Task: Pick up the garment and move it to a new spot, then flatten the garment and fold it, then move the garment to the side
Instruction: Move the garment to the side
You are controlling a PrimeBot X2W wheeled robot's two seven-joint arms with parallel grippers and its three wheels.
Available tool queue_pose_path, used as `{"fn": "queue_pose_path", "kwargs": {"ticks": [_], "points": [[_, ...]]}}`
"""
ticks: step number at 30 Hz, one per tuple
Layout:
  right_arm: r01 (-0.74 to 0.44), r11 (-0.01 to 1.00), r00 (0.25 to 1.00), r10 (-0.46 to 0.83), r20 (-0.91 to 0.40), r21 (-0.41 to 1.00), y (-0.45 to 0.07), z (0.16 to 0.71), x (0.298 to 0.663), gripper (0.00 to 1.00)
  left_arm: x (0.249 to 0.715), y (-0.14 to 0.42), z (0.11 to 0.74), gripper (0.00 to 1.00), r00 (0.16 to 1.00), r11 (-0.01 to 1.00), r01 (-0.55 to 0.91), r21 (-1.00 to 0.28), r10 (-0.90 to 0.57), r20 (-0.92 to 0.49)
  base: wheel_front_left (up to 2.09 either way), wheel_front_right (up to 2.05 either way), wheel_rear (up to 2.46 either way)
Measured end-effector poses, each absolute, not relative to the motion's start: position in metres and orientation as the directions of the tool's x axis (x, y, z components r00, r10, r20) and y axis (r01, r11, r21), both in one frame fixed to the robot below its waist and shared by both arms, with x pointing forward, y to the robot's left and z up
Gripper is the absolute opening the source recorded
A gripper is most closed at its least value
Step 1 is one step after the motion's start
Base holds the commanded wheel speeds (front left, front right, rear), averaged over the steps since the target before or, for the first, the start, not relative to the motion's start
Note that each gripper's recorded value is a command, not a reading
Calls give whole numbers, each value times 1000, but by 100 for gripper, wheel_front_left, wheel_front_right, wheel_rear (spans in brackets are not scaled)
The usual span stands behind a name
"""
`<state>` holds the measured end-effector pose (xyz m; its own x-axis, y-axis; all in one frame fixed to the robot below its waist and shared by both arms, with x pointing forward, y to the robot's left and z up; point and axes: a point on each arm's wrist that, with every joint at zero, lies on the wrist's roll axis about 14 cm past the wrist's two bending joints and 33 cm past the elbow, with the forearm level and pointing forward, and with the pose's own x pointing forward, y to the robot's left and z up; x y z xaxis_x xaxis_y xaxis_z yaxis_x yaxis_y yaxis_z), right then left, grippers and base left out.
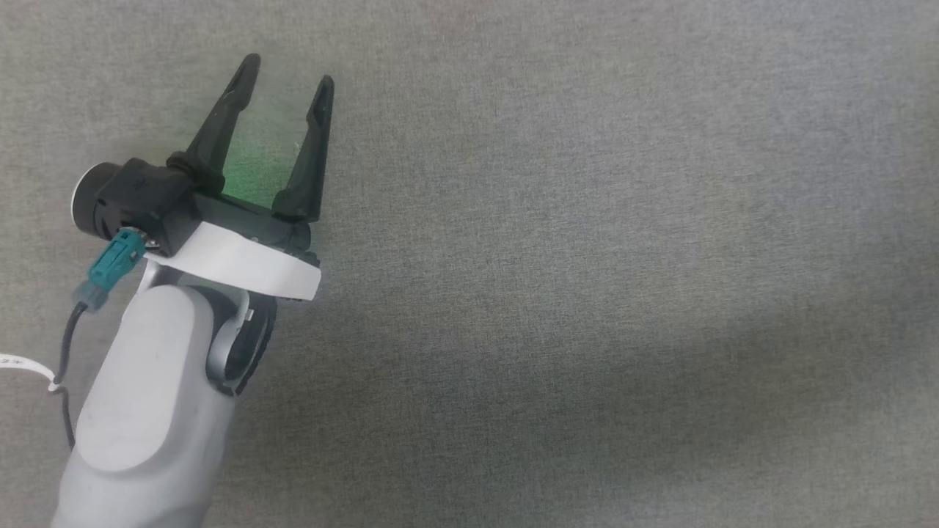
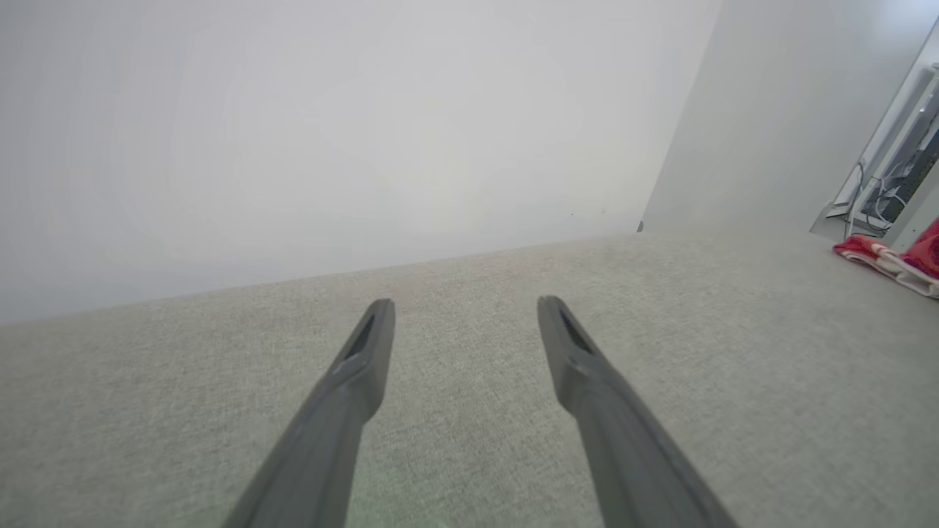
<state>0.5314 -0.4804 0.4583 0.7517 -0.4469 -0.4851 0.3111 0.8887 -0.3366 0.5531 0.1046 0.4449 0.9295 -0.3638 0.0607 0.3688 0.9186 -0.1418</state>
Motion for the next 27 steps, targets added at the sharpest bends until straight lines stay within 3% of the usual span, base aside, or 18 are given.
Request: {"fn": "queue_pose_path", "kwargs": {"ticks": [13, 27], "points": [[301, 933, 863, -355, -360, -197, -444, 499, 542, 100, 528, 132, 482, 100, 948, 943, 312, -116, -300, 105, 0, 0, 0], [142, 989, 967, -149, -204, -49, -358, 506, 542, 100, 485, 176, 511, 100, 973, 974, 207, -93, -194, 128, 0, 0, 0]]}}
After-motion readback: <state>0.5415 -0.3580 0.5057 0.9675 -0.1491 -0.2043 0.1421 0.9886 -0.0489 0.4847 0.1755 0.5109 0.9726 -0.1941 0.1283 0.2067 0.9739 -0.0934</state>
